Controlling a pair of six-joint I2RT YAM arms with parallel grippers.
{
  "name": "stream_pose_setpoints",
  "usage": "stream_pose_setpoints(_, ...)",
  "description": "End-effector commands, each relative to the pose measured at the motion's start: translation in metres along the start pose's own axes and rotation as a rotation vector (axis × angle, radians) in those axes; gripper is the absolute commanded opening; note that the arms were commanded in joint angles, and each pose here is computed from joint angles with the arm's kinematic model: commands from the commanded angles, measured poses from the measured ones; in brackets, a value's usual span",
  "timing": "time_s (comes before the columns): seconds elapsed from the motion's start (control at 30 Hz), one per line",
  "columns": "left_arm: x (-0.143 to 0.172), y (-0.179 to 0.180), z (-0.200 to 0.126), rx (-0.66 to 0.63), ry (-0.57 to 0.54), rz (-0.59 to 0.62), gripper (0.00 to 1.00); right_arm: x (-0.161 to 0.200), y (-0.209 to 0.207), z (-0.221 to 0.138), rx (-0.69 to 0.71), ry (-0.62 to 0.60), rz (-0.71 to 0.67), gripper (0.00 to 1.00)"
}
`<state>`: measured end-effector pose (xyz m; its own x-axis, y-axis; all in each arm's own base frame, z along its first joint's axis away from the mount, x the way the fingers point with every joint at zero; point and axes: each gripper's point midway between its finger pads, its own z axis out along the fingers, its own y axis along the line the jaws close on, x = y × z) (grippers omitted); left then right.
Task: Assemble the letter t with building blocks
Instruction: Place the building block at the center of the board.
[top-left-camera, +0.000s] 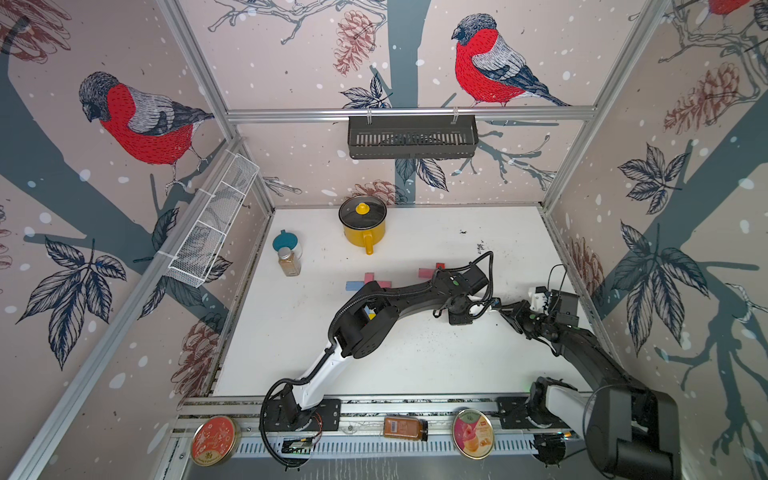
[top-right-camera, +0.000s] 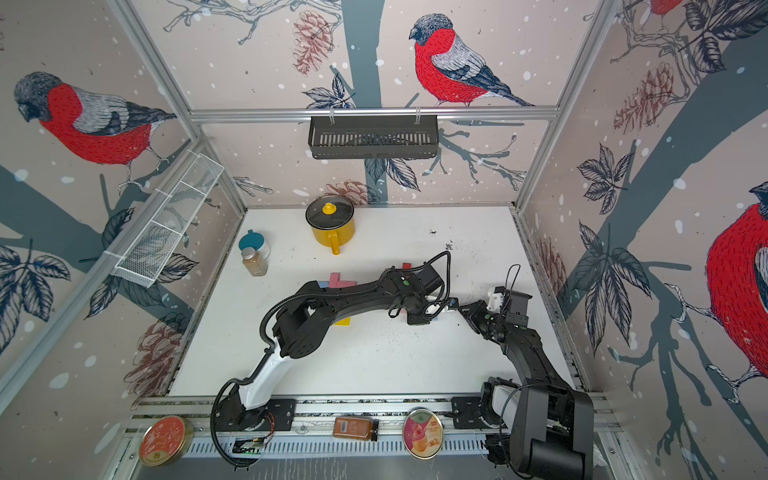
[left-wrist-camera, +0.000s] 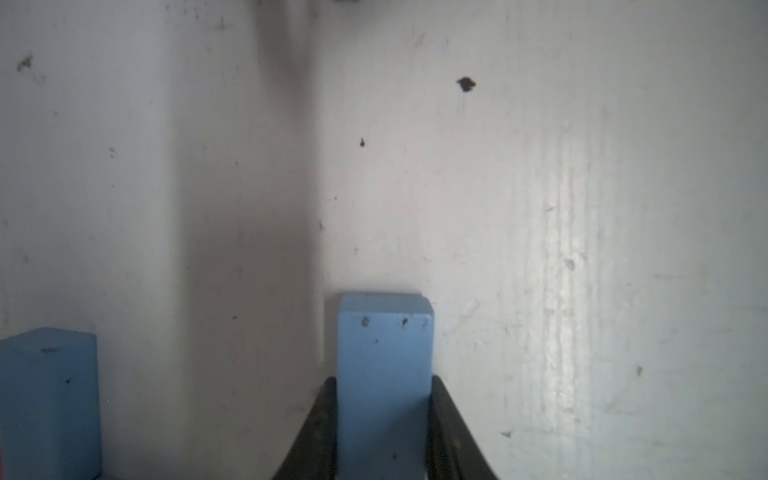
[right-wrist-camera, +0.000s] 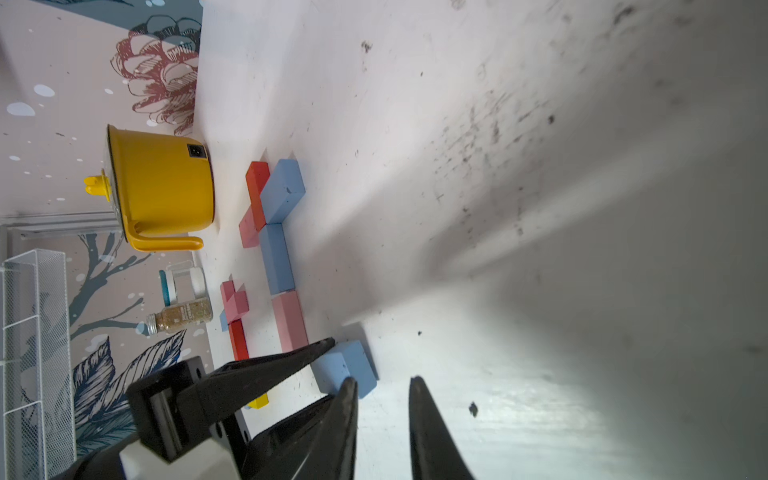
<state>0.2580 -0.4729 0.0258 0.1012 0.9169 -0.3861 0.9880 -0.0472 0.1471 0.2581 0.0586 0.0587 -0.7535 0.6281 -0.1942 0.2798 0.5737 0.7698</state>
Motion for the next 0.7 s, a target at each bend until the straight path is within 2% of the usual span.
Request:
stream_pose_setpoints(0.0,0.013,0.002,0.002,-0.006,0.047,0.029,0.17,-0.001,0.009,0.006,-0.02,-0.015,-0.018,0.24)
stream_pose_setpoints(0.33,0.03,0.023,0.008,-0.051,0.089,0.019,0.18,0.016,0.003,0.017,0.004,0.017,-0.028,0.23)
stream_pose_setpoints(0.67,0.041,0.025,0.012,-0.07,0.121,0.03,0.23,0.021,-0.006,0.028,0.032,0.035,-0.037,0.23)
